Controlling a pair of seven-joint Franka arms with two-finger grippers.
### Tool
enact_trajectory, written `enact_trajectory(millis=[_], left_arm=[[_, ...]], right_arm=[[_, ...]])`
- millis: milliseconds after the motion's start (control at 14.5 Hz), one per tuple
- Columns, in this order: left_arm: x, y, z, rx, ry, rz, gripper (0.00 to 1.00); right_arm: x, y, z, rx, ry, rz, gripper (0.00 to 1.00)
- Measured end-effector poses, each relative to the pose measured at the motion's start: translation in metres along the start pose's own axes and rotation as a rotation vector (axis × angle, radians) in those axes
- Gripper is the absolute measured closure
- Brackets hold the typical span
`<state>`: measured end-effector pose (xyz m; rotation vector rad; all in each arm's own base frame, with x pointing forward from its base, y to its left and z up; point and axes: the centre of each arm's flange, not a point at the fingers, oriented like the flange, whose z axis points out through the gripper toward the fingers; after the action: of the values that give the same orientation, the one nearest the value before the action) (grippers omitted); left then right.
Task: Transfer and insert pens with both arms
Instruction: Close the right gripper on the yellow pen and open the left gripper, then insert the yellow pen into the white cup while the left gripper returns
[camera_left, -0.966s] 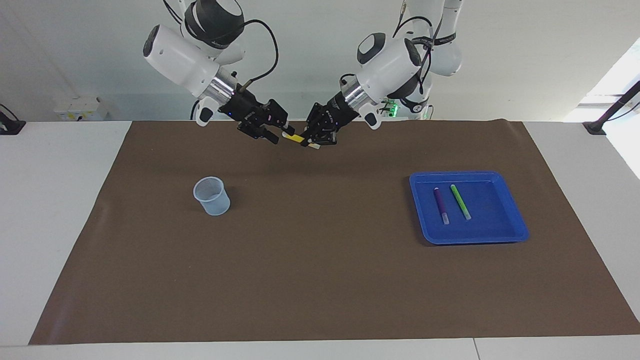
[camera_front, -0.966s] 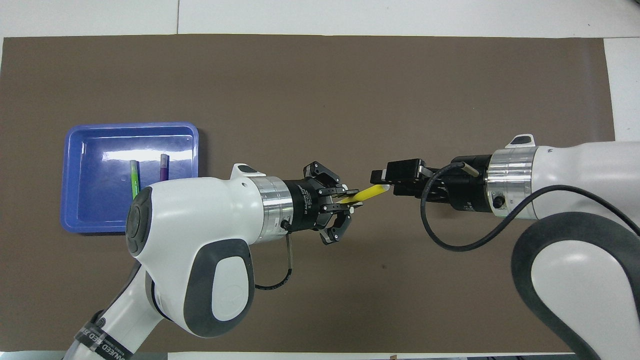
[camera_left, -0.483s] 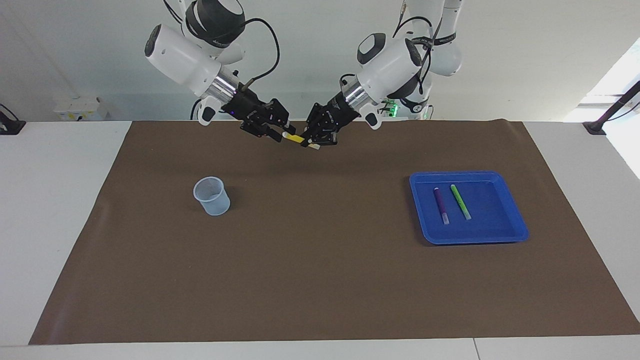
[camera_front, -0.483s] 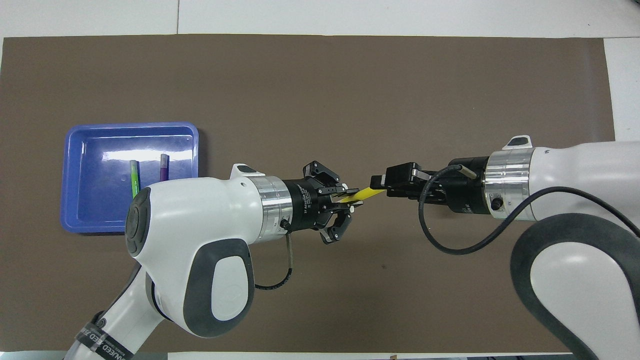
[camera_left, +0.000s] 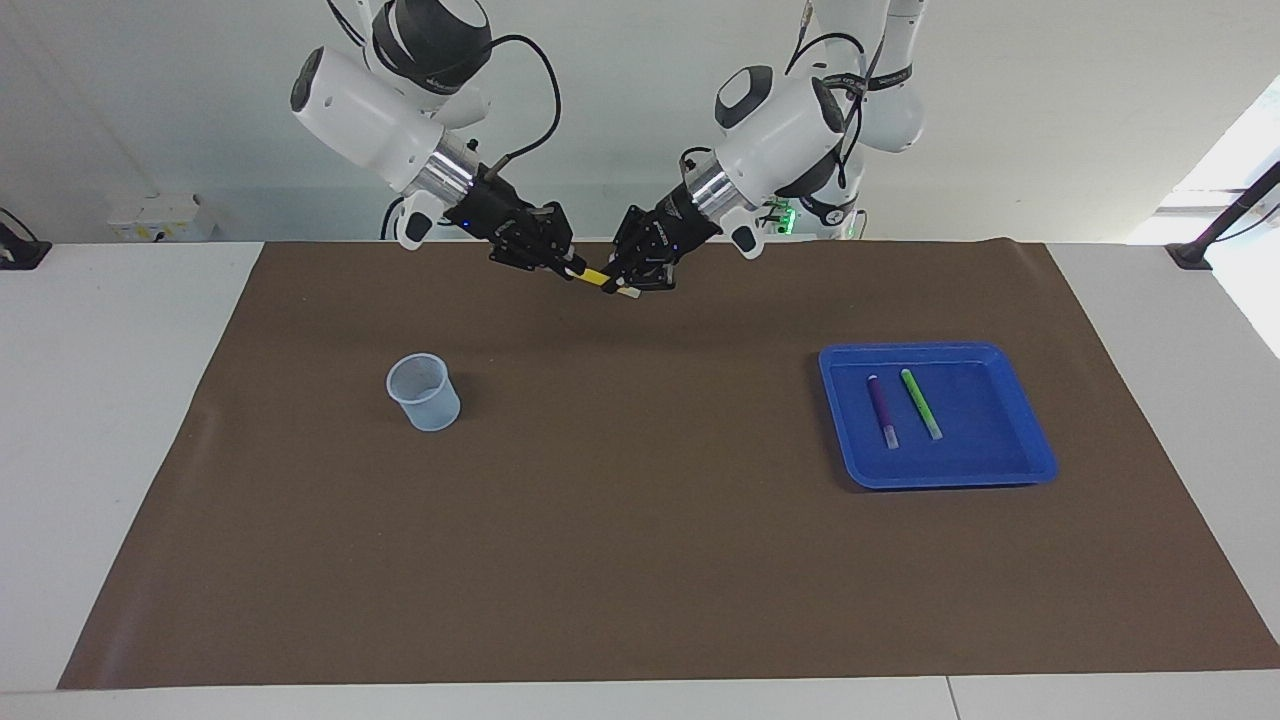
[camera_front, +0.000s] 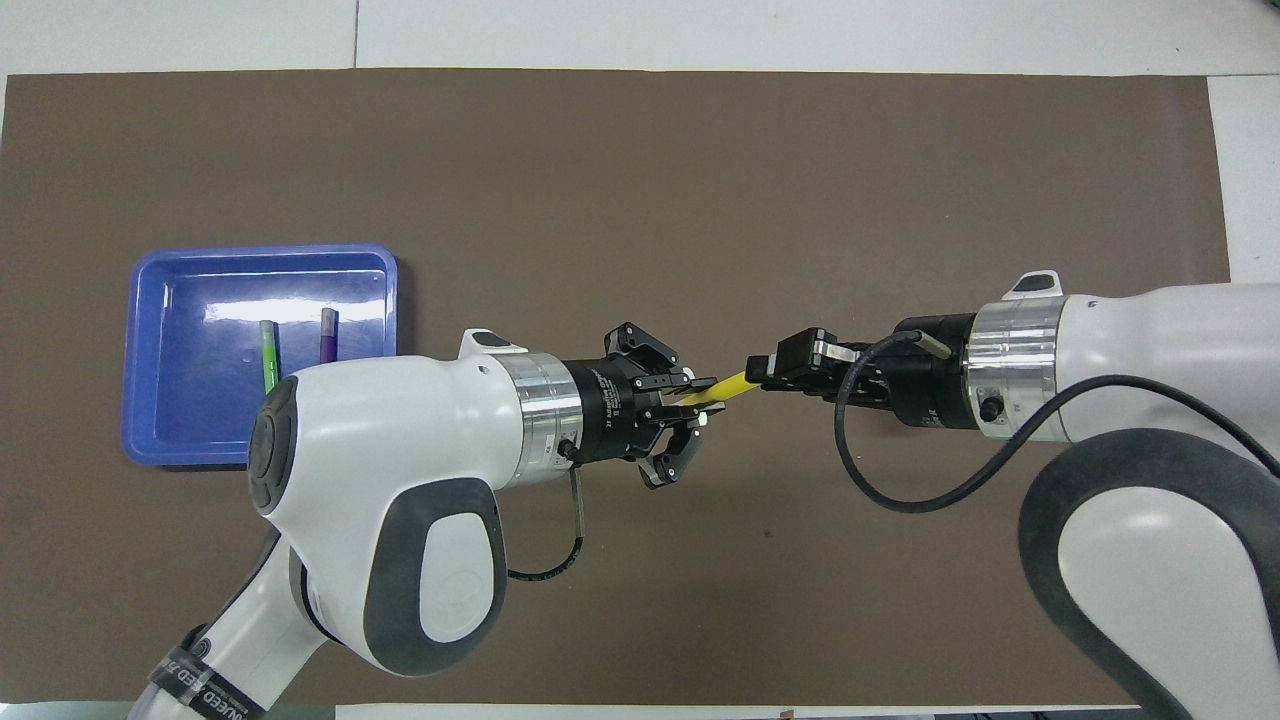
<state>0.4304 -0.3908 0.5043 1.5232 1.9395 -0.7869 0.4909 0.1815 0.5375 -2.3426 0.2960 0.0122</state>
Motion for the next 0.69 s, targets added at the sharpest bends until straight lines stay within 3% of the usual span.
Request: enact_trajectory(millis=[207, 276, 690], left_arm=[[0.0, 0.0, -0.001, -0.001, -0.001, -0.001, 0.83], [-0.001, 0.0, -0.002, -0.007, -0.007, -0.003, 0.78], [-0.003, 0.0, -0.008, -0.015, -0.023, -0.007, 0.1]], right_arm=[[0.0, -0.001, 0.0, 0.0, 0.0, -0.001, 0.81], [0.0, -0.001, 0.0, 0.001, -0.001, -0.002, 0.81], [-0.001, -0.006, -0.01, 0.004, -0.027, -0.009, 0.81]])
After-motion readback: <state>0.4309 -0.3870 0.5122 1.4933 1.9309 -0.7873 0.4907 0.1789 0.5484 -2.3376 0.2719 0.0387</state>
